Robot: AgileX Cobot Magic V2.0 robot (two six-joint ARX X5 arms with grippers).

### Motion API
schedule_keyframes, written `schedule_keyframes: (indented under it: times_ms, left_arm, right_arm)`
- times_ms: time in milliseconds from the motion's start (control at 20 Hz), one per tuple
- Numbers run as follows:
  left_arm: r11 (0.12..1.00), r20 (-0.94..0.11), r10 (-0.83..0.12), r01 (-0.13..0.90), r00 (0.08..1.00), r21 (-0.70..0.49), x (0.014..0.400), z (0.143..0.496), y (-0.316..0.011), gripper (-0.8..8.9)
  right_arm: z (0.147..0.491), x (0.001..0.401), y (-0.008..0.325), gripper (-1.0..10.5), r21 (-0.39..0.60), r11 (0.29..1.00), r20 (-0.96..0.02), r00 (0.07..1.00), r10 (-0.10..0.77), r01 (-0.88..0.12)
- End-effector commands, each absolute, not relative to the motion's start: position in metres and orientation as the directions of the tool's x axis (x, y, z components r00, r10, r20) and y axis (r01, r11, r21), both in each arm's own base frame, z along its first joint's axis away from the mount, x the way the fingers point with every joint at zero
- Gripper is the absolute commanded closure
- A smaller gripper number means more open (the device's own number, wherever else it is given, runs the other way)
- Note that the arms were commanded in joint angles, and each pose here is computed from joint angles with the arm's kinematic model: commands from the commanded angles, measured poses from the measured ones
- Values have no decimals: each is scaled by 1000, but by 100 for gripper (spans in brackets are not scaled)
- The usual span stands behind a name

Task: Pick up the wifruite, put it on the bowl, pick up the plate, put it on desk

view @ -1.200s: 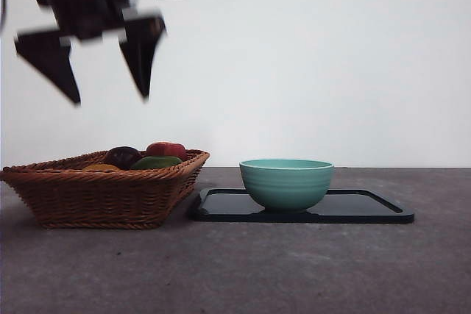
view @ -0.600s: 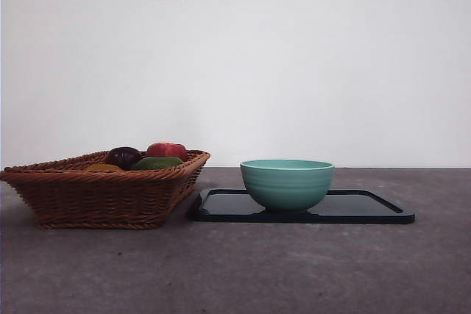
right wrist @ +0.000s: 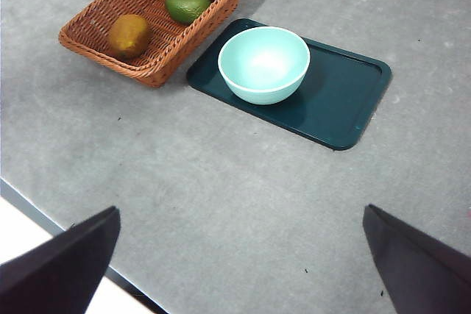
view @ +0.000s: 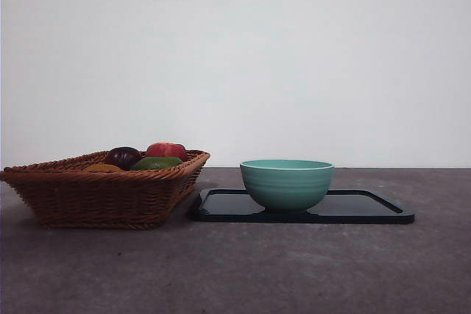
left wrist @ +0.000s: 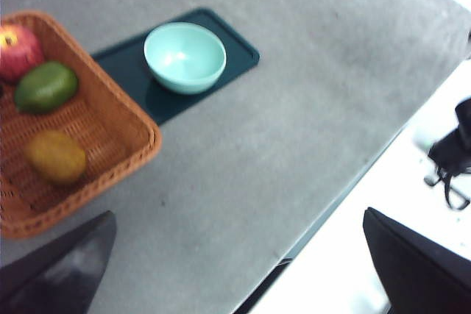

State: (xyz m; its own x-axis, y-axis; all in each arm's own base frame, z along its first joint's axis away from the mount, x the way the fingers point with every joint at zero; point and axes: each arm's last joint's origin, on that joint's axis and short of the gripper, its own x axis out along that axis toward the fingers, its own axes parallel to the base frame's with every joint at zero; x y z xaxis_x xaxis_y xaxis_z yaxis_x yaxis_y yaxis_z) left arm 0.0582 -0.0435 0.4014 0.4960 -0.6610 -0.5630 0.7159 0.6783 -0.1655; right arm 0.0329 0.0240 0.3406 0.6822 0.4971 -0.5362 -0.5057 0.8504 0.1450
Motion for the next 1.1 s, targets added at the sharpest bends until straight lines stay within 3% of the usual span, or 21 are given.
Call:
schedule_keyframes:
  times_ms: [50, 700, 1100]
  left_arm:
    - [636, -532, -698, 757, 480, -152, 50, 392, -41, 217]
    - [613, -459, -735, 779, 499, -134, 32, 381, -31, 219]
    - [613, -460, -735, 779, 499, -134, 31, 381, -31, 219]
  right_arm:
    - [344, 32, 24, 386, 155, 846, -521, 686, 509, -510]
    - [346, 35, 26, 386, 179, 849, -512, 690, 512, -497]
    - [342, 82, 61, 386, 194, 869, -627, 624, 467, -455]
